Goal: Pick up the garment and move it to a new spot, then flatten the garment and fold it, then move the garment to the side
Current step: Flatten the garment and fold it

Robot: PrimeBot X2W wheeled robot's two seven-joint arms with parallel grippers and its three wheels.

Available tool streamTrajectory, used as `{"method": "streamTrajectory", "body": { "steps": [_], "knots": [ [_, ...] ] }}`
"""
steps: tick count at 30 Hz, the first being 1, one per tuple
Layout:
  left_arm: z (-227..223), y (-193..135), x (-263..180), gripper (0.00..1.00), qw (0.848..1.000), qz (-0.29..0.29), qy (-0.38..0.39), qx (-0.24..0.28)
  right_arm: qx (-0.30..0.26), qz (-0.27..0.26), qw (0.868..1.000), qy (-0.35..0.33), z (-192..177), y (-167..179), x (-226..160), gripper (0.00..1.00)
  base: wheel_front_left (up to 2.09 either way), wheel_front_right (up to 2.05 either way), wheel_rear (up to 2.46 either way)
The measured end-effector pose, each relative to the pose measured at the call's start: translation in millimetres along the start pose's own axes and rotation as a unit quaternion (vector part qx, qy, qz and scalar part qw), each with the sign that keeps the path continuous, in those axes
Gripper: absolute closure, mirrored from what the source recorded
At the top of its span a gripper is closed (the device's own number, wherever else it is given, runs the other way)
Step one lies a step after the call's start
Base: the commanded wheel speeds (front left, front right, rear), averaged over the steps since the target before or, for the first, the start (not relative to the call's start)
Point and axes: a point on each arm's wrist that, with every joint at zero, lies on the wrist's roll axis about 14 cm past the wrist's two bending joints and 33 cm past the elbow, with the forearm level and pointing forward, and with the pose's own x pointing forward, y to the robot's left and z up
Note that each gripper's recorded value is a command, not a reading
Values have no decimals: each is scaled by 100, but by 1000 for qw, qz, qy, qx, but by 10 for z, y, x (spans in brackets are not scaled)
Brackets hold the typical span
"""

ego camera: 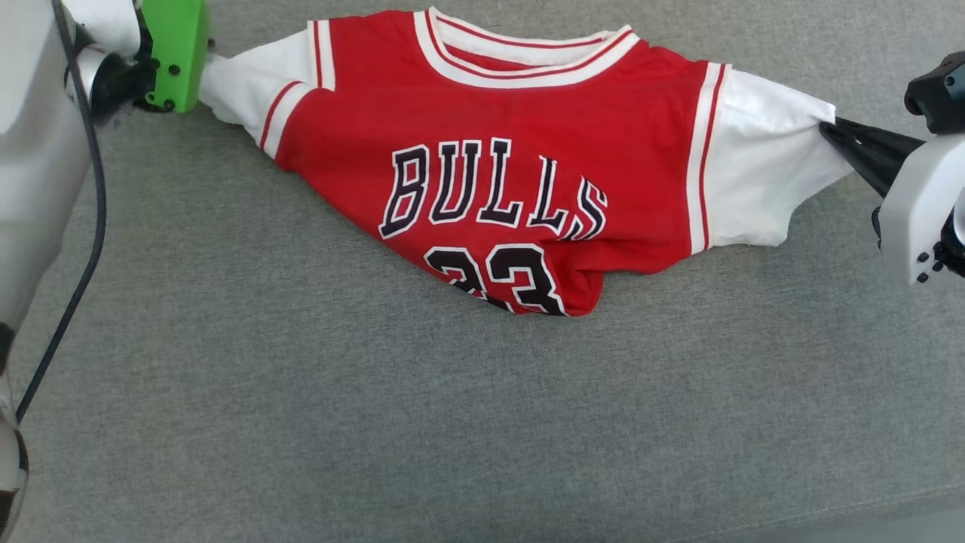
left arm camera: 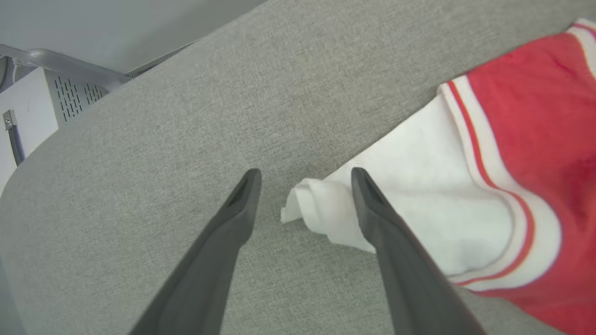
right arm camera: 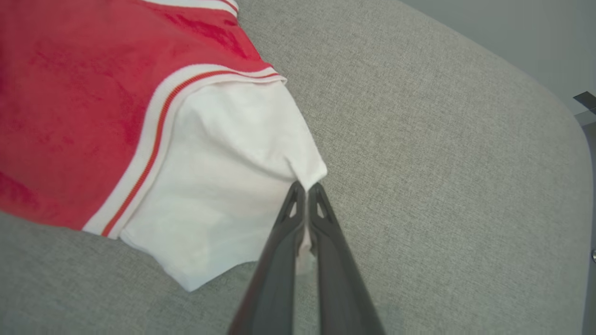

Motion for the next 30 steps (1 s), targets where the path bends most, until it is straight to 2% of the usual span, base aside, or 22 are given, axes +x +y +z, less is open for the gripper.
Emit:
{"method": "streamTrajectory", "body": {
  "steps": [4, 7, 15, 24, 25, 26, 30],
  "knots": [
    [-282, -97, 199, 0, 997, -10, 71, 12, 3, -1, 1000, 13, -112, -19, 7, 100, 0, 0, 0],
    [-382, -103, 235, 0, 995, -10, 96, 22, 4, -1, 1000, 21, -168, -21, 12, 100, 0, 0, 0],
    [-522, 39, 220, 0, 993, 7, 115, 40, 0, 9, 1000, 15, -123, 18, 73, 100, 0, 0, 0],
    [-593, 13, 341, 0, 991, 1, 124, 47, 5, 15, 1000, 17, -172, 30, 125, 100, 0, 0, 0],
    [-599, 8, 351, 3, 991, 0, 125, 48, 6, 16, 1000, 18, -183, 31, 126, 100, 0, 0, 0],
    [-602, 3, 355, 100, 991, 0, 126, 51, 7, 16, 1000, 17, -188, 30, 127, 100, 0, 0, 0],
    [-582, -76, 337, 100, 991, -10, 115, 62, 7, 14, 1000, 11, -166, 25, 118, 100, 0, 0, 0]
  ]
}}
